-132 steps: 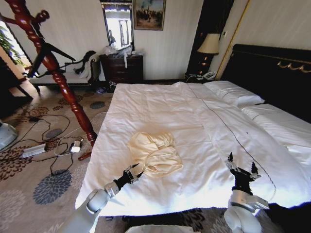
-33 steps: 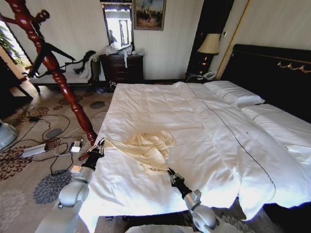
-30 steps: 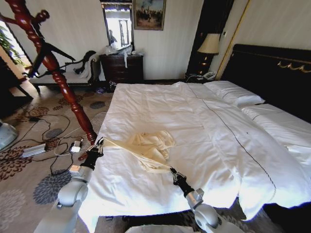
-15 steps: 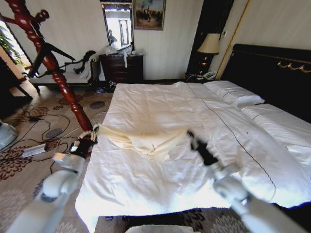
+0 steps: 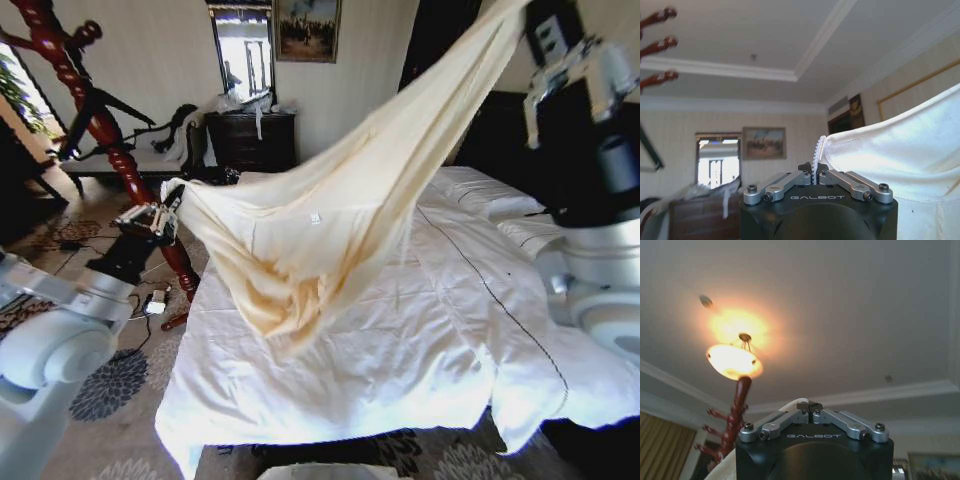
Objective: Pick up the clothes from the bed and hang them on the clothes hanger.
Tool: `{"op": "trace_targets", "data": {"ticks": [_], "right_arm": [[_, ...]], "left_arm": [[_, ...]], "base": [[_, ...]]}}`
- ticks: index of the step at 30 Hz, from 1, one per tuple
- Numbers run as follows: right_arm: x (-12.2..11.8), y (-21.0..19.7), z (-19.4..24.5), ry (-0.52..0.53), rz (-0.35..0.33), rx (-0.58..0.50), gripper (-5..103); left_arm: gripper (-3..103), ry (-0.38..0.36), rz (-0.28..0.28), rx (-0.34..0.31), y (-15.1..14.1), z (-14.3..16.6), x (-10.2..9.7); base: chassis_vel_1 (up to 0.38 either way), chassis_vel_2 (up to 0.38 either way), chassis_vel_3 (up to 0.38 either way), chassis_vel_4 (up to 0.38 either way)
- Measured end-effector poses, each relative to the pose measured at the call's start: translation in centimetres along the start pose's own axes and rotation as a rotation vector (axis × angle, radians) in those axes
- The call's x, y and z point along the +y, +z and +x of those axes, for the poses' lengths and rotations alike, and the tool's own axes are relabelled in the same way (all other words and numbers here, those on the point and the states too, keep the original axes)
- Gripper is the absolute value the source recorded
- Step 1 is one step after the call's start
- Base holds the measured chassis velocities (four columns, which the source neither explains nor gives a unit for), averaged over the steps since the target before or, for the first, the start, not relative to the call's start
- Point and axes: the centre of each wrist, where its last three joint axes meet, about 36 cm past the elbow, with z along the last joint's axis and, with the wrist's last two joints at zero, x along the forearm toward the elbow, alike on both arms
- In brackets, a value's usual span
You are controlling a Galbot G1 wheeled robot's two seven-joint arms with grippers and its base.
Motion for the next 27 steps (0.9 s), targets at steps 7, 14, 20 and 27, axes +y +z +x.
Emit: {"op": "trace_targets", "data": {"ticks": [7,14,20,27], "right_arm": [[-2.0,9.4,4.4,0.104,-0.052,0.21,0],[-1.6,20.3,8.2,0.234,-0.181,0.36,0],[1.0,29.0,11.3,0.346,-0.31,0.508,0],[3.1,33.8,12.4,0.381,-0.291,0.581,-1]], "left_arm": [[2,-0.064,0.009,0.102,6.1,1.3,-0.5],[2,-0.076,-0.033,0.245,11.6,2.9,-1.2],[2,-0.083,-0.023,0.346,16.3,5.6,-3.2],[2,-0.091,-0.037,0.385,18.5,7.0,-4.2]], "base": [[0.0,0.0,0.0,0.0],[0.0,0.0,0.0,0.0],[0.0,0.0,0.0,0.0],[0.0,0.0,0.0,0.0]]}}
